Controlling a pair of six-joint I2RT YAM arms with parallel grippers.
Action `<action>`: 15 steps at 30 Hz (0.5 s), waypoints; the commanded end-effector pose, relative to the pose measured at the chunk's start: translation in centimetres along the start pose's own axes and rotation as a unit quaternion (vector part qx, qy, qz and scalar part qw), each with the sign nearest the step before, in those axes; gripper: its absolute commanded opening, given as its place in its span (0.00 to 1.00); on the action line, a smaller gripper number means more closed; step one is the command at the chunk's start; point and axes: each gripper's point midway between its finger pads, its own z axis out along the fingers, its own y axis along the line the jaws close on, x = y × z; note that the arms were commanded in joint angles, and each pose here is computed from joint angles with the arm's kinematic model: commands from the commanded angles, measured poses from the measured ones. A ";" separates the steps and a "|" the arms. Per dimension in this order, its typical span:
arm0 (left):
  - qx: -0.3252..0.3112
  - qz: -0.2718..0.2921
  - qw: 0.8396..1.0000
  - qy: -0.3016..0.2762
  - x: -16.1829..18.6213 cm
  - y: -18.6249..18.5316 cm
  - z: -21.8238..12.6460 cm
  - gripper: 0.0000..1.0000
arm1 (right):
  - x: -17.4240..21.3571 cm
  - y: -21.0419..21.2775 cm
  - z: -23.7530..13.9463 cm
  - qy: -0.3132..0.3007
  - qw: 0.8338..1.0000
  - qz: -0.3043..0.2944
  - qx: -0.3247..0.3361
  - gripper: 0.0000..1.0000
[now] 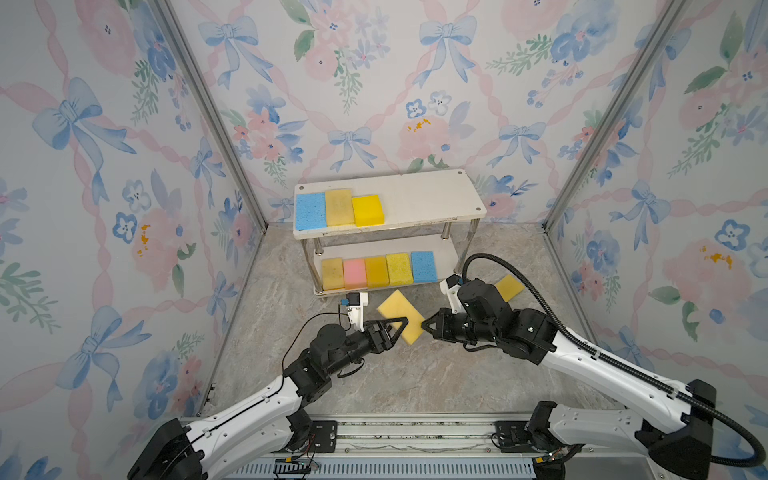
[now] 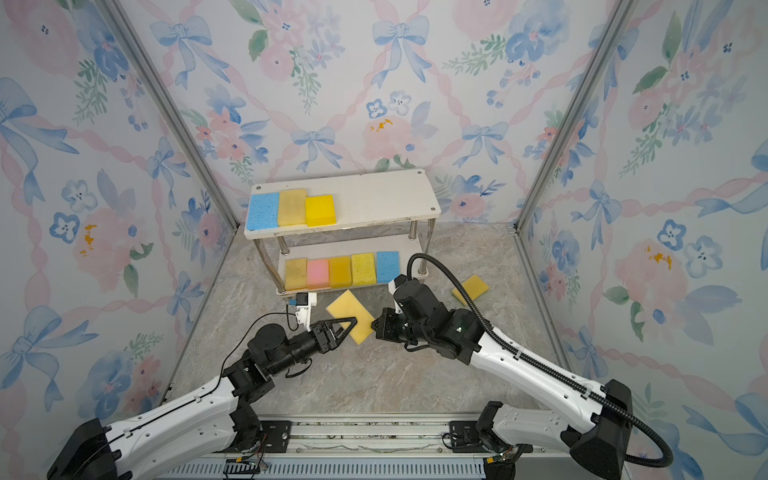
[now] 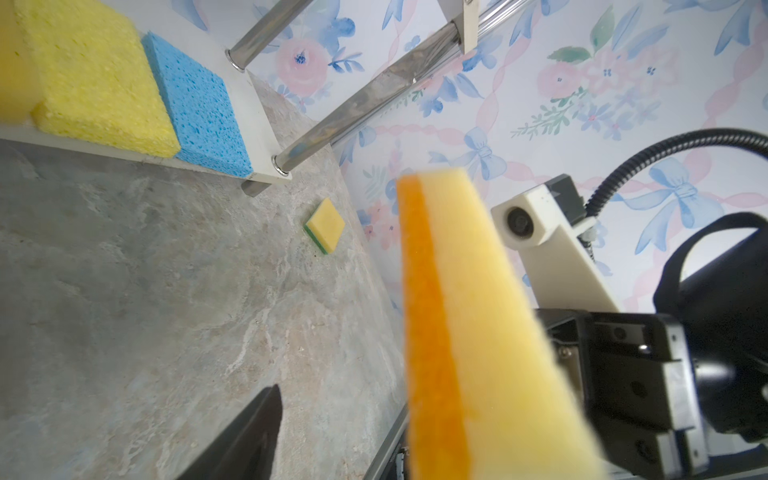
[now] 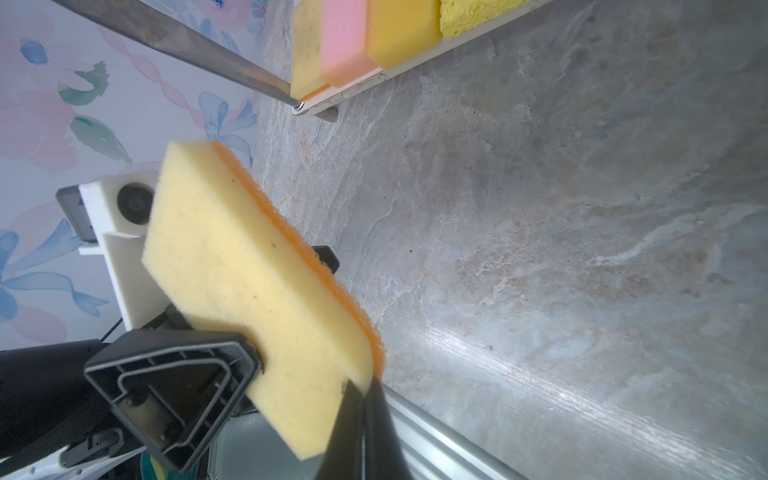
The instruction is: Place and organize the cleaning sponges onto the shelf
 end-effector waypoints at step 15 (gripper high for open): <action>0.070 -0.008 0.996 0.051 -2.7 -1.5 -0.5 0.01 | -0.9 1.9 -4.0 0.006 0.973 -0.232 -0.003 0.84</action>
